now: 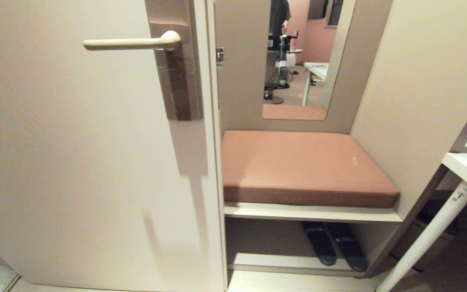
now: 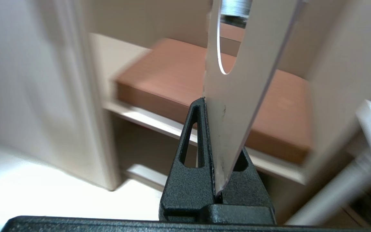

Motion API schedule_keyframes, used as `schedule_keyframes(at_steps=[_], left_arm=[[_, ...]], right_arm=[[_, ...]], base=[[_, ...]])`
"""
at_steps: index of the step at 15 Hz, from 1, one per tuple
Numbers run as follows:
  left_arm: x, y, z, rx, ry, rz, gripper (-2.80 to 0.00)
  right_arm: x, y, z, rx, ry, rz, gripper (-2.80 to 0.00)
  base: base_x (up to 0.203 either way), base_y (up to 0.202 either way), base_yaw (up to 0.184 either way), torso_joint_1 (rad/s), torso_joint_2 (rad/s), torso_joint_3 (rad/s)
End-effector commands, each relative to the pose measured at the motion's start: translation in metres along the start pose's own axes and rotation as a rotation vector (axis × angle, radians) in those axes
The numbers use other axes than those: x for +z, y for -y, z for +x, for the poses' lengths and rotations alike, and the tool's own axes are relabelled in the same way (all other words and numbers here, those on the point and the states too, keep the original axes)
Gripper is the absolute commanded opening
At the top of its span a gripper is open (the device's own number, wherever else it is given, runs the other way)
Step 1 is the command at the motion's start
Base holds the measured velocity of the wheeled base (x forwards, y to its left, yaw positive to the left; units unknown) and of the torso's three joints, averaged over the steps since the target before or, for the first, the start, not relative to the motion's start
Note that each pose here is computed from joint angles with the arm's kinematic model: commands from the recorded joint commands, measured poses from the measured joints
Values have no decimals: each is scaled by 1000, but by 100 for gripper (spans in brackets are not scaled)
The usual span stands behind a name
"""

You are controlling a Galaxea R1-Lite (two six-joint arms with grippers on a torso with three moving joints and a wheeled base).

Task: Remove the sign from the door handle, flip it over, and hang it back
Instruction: Hand it to the other hand

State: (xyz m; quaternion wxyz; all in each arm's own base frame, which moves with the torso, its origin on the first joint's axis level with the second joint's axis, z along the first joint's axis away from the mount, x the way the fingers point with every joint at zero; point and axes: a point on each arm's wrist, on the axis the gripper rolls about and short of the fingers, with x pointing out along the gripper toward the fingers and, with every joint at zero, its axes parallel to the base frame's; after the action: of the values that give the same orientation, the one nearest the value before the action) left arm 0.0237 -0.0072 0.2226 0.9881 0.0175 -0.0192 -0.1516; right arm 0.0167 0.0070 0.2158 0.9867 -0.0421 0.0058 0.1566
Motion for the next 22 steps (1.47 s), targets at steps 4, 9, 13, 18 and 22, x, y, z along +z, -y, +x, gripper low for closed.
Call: schedule_keyframes(at_steps=[4, 9, 13, 18, 22], left_arm=[[19, 2, 34, -235, -39, -19, -280], [25, 9, 46, -435, -57, -27, -280], [29, 24, 65, -604, -101, -34, -280], [35, 41, 104, -684, -137, -70, -280], [39, 60, 119, -781, -144, -109, -280]], right_arm=[[18, 7, 30, 239, -42, 26, -280], [33, 16, 65, 418, -16, 31, -280], [39, 19, 92, 578, -45, 59, -280], [41, 5, 121, 739, -46, 56, -280], [50, -14, 145, 880, -42, 47, -280]], base=[[0, 0, 0, 0, 0, 0], [0, 0, 0, 0, 0, 0], [0, 0, 0, 0, 0, 0], [0, 0, 0, 0, 0, 0], [0, 0, 0, 0, 0, 0]])
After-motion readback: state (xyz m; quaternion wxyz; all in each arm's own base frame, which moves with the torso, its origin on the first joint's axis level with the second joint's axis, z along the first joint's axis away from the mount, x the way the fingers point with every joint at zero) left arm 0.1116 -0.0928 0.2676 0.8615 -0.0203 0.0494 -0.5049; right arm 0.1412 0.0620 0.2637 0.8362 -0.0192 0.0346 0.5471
